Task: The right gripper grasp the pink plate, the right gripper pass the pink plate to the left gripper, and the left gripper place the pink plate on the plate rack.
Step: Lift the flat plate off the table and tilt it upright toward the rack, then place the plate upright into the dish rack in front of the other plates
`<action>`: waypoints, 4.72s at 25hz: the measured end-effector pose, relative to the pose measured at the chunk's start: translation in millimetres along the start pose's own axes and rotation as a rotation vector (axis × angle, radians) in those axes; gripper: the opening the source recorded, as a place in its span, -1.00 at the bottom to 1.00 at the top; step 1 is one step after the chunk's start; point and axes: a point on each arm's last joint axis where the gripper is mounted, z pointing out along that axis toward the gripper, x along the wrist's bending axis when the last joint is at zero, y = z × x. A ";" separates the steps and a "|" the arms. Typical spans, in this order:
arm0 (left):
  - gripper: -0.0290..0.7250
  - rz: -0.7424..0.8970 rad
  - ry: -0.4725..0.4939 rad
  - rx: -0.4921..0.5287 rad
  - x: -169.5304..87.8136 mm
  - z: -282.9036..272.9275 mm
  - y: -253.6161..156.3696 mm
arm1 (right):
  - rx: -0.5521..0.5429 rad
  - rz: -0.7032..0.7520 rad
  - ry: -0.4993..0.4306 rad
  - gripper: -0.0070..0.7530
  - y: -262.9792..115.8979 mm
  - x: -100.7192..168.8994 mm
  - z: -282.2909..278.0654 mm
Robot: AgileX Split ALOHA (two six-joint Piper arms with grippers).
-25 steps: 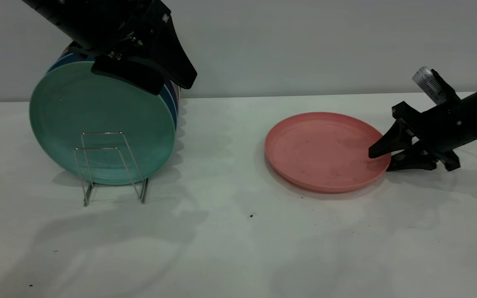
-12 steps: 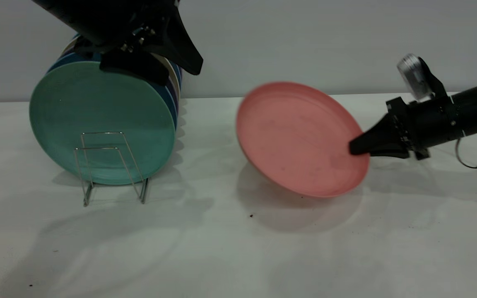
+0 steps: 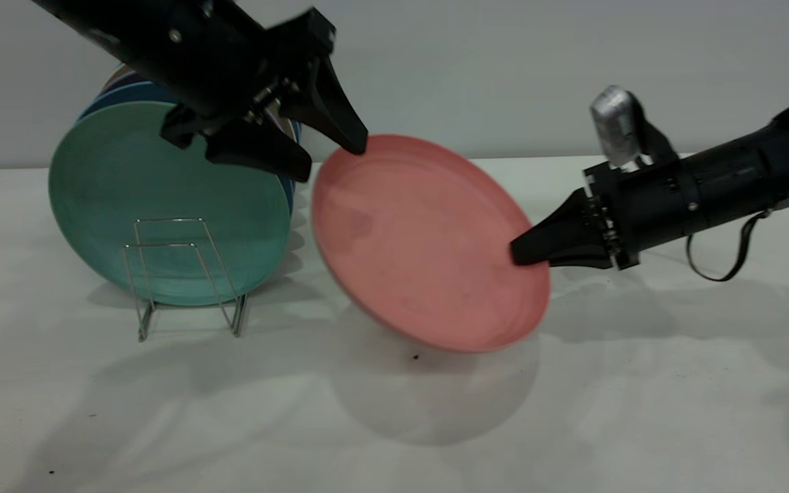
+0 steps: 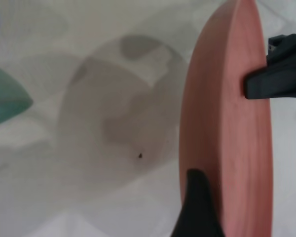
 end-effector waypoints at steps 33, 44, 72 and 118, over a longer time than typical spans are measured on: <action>-0.63 0.133 -0.021 -0.040 -1.4 8.8 5.2 | -0.049 -0.098 -0.035 0.38 52.0 94.8 -41.1; -0.63 0.643 0.010 -0.030 -21.4 -49.5 6.6 | -0.262 -0.377 -0.135 0.43 74.0 280.2 -177.6; -0.63 1.635 0.559 0.261 5.4 -157.8 10.6 | -0.310 -0.297 -0.910 0.02 -269.3 357.6 -219.2; -0.63 1.529 0.465 0.338 48.0 -101.0 15.7 | -0.274 -0.260 -0.953 -0.02 -272.0 325.9 -208.5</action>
